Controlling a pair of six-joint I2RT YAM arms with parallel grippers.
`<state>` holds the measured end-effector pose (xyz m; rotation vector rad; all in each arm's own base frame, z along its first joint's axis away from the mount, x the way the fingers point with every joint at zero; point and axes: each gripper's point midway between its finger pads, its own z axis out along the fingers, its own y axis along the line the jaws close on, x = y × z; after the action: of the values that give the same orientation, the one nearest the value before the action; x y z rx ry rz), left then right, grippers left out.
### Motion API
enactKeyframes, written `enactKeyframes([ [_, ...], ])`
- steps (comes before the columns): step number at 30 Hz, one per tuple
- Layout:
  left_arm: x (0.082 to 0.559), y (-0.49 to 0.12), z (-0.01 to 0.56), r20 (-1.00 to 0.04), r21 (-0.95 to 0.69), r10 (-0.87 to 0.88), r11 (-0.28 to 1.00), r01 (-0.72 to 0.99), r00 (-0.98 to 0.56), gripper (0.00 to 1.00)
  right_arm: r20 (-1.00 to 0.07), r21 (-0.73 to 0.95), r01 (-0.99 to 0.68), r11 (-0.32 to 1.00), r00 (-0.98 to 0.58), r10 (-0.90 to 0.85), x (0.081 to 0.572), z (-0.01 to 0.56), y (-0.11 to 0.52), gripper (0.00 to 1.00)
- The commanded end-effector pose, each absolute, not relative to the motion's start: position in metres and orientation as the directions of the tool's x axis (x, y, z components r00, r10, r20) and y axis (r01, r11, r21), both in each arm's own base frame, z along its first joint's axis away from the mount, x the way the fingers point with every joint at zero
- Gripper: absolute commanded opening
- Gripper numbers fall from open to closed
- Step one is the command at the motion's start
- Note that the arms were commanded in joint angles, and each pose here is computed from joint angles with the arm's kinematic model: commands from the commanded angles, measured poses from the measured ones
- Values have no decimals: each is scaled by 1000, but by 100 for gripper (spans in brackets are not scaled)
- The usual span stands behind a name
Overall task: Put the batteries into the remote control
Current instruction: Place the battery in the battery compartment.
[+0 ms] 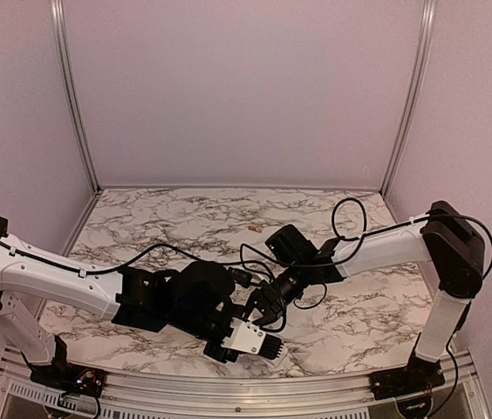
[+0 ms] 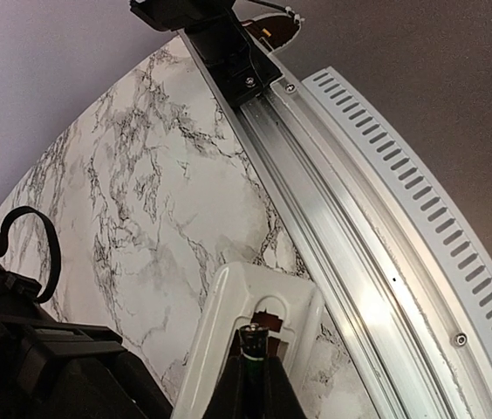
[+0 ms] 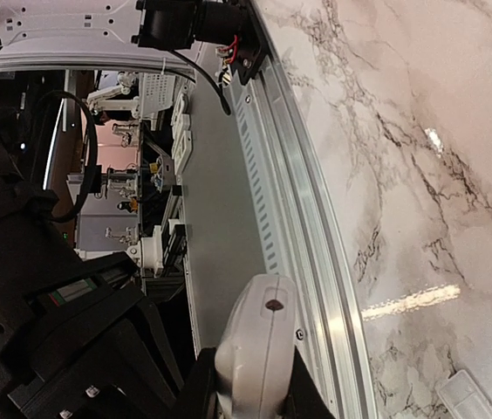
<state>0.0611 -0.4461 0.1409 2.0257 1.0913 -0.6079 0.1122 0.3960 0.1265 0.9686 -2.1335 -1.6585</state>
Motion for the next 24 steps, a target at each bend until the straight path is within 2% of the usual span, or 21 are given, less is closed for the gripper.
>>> enactKeyframes([
  [1, 56, -449, 141, -688, 378, 491, -387, 841, 535, 3, -206, 936, -343, 83, -721, -662, 110, 138, 403, 0],
  [14, 57, -454, 130, -676, 366, 506, -400, 840, 536, 5, -205, 937, -339, 78, -719, -664, 109, 139, 403, 0],
  [24, 60, -442, 118, -641, 372, 542, -401, 837, 544, 14, -202, 939, -336, 77, -717, -667, 107, 138, 401, 0],
])
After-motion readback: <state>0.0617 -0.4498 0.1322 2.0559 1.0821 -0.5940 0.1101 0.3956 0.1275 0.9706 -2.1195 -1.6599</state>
